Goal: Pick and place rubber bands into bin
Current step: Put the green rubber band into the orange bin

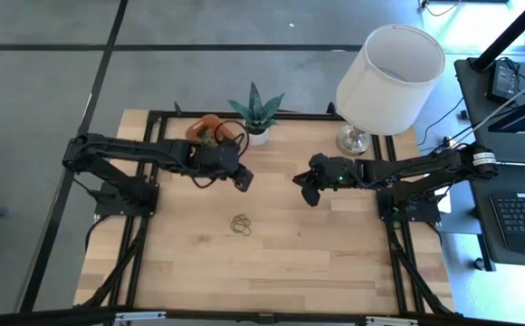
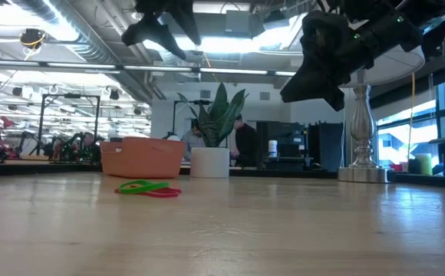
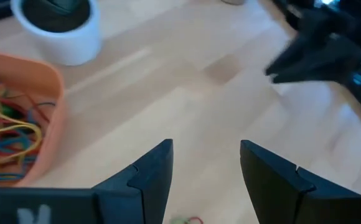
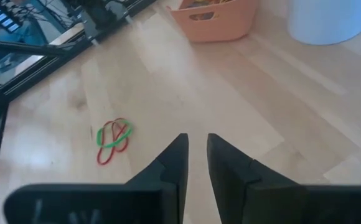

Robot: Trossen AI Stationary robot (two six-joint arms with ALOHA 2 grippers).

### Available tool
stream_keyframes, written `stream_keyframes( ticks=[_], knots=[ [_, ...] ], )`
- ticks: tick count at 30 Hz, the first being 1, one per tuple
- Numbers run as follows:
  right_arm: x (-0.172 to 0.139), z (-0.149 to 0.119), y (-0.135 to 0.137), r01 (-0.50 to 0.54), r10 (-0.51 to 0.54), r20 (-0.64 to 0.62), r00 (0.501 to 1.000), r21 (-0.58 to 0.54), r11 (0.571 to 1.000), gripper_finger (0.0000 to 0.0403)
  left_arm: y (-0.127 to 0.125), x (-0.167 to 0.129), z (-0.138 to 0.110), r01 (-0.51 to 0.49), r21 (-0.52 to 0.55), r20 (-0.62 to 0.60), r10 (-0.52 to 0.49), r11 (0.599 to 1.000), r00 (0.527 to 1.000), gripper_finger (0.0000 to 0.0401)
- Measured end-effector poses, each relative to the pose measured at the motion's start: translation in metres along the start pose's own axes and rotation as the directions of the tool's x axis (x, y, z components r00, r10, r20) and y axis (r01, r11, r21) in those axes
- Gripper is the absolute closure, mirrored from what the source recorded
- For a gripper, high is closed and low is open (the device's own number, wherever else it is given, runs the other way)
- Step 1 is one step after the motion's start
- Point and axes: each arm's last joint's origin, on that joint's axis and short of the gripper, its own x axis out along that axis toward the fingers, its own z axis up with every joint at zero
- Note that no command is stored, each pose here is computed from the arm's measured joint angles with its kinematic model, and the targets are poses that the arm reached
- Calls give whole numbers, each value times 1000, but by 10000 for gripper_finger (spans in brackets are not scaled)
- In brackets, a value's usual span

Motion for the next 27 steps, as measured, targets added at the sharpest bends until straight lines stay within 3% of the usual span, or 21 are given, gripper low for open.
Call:
stream_keyframes(
  ticks=[9,13,16,20,24,27],
  knots=[
    [0,-1,1,-23,23,-18,1000,-1,1000,338,-10,-4,-7,43,21,10,-43,999,999,221],
    [0,-1,1,-23,24,-15,1000,24,999,338,-7,-3,-5,6,144,40,-12,990,999,225],
    [0,3,3,-51,50,25,998,42,998,338,-5,-3,-6,-27,296,36,17,955,999,236],
    [-1,10,7,-96,91,93,992,49,994,338,-3,-3,-10,-19,476,-10,27,879,1000,262],
    [-3,18,16,-135,125,135,983,69,988,363,1,-5,-17,-24,539,-66,70,842,995,301],
    [-6,29,34,-160,160,176,971,-16,987,395,3,-5,-29,-16,622,-106,105,783,989,342]
  ],
)
